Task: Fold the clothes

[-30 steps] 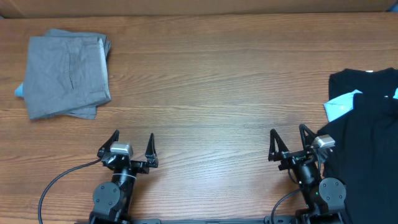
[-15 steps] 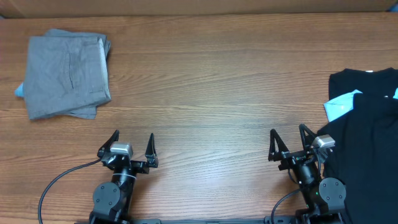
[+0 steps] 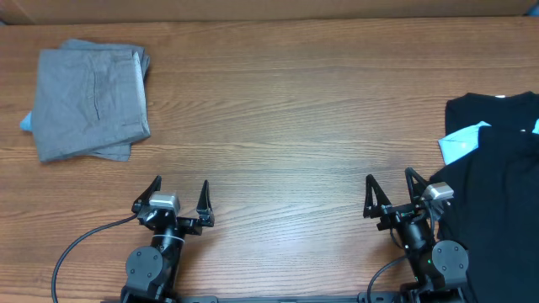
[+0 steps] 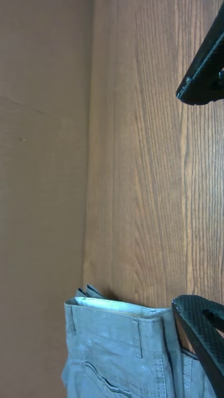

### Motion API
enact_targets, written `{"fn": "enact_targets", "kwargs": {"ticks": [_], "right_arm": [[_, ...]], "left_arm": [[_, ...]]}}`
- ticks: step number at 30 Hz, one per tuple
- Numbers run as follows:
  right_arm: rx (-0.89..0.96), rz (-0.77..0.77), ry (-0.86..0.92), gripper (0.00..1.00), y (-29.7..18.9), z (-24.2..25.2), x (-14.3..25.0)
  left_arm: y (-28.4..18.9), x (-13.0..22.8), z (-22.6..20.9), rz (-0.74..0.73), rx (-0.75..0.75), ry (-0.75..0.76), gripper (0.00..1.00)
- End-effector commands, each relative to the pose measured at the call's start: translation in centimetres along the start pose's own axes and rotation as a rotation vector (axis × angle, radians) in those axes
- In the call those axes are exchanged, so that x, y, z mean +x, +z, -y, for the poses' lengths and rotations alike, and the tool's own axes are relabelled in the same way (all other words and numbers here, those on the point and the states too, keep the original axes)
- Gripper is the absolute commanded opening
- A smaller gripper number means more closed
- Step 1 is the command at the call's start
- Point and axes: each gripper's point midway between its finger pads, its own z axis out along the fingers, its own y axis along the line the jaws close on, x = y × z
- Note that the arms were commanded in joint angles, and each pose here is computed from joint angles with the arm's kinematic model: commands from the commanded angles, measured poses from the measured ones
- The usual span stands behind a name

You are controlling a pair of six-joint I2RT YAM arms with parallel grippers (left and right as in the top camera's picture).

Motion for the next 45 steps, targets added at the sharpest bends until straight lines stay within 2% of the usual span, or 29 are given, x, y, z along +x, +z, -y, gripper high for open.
{"fn": "enact_targets", "kwargs": {"ticks": [1,22,26,32,34,36,42,45], "right_arm": [[0.003,0.001,0.0,1.0,0.0,0.2,0.2],[0.006,0.002,-0.001,1.0,0.0,0.2,0.2],[0.11,0.025,-0.003,1.0,-0.1,2.0,-0.1],[0.109,0.028,-0.003,1.0,-0.1,2.0,-0.2],[0.105,0.032,0.0,1.0,-0.1,1.9,-0.3],[0.092,0.027,0.001,1.0,-0.1,1.7,-0.2],[-0.036,-0.009,0.001,1.0,0.0,-0.5,0.4],[-0.105,-0.006,-0.002,1.0,-0.1,-1.8,0.1]], "left_arm": [[0.0,-0.2,-0.3,0.011,-0.014,0.011,1.0],[0.0,-0.1,-0.3,0.01,-0.014,0.011,1.0],[0.0,-0.1,-0.3,0.01,-0.014,0.011,1.0],[0.0,-0.1,-0.3,0.01,-0.014,0.011,1.0],[-0.1,-1.3,-0.6,0.057,-0.037,0.012,1.0],[-0.1,-1.8,-0.3,0.078,-0.018,0.003,1.0],[-0.2,0.3,2.1,-0.013,0.126,0.0,1.0],[-0.4,-0.4,3.4,0.007,0.198,-0.048,1.0]]}}
